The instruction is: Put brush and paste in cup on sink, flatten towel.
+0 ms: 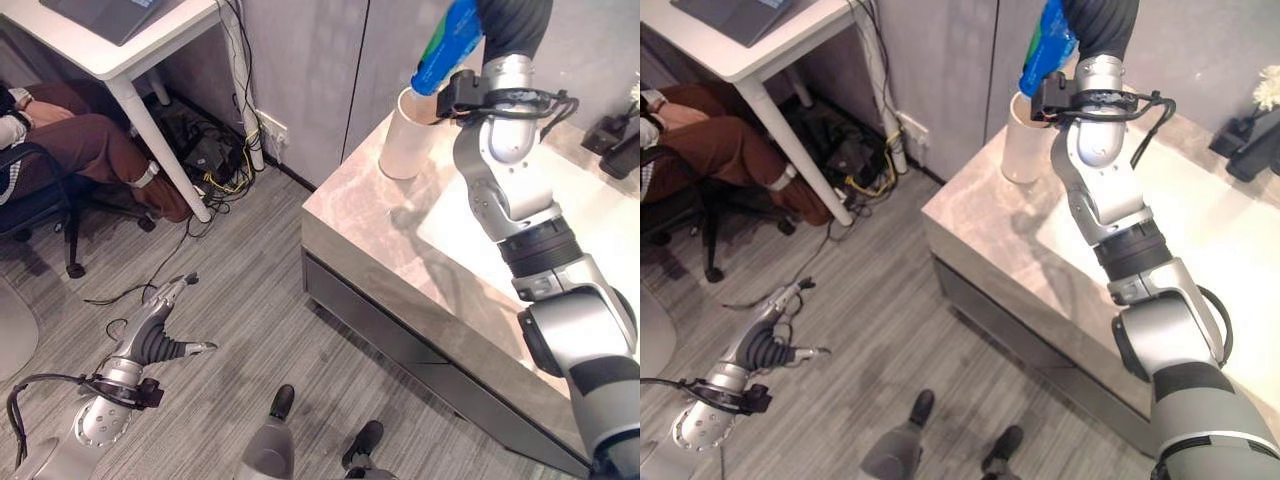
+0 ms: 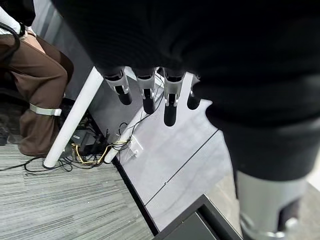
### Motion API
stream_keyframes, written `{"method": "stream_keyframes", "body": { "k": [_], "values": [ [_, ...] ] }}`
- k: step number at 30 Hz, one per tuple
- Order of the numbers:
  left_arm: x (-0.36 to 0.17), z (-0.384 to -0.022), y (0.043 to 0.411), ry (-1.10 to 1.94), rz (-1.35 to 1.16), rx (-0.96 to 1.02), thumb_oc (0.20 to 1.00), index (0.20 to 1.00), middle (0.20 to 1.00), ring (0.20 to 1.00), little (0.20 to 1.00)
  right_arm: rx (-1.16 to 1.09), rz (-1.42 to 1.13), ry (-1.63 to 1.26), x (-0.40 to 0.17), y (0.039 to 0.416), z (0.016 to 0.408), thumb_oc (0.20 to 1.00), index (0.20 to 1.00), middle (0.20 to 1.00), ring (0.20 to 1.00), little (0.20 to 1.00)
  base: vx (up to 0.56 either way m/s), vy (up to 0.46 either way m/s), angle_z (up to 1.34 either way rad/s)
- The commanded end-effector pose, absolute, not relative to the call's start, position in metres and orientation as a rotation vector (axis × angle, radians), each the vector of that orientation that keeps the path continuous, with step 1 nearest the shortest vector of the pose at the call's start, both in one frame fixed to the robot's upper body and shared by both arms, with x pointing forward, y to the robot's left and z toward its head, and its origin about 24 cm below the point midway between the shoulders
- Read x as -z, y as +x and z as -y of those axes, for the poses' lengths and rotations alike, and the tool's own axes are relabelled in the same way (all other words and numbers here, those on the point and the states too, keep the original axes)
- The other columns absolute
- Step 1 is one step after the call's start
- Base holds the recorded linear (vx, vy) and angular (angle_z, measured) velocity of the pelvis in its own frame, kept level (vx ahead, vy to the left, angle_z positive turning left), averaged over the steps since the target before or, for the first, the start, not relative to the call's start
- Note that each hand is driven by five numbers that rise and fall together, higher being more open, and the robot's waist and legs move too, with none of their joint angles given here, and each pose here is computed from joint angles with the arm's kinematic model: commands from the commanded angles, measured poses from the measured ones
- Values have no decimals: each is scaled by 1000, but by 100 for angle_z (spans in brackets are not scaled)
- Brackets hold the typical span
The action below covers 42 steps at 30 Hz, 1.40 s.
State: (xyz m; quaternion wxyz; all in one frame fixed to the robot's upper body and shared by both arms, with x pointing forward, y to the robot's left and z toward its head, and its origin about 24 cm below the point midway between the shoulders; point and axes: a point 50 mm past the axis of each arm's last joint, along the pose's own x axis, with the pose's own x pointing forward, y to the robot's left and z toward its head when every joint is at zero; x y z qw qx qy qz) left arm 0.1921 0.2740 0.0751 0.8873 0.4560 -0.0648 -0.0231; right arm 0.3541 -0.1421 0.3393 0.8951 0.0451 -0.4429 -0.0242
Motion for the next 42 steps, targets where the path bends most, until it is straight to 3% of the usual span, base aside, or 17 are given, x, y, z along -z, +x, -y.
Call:
{"method": "stream_keyframes", "body": {
  "k": [1, 42],
  "values": [
    [-96, -267, 193, 985, 247, 102, 1000, 1000, 1000, 1000, 1000, 47, 1127, 87, -392, 331, 142, 200, 200, 200, 200, 200, 0, 0, 0],
    [-79, -273, 196, 1006, 175, 87, 1000, 1000, 1000, 1000, 1000, -12, 1025, 69, -372, 345, 137, 200, 200, 200, 200, 200, 2, 2, 1]
  ]
}}
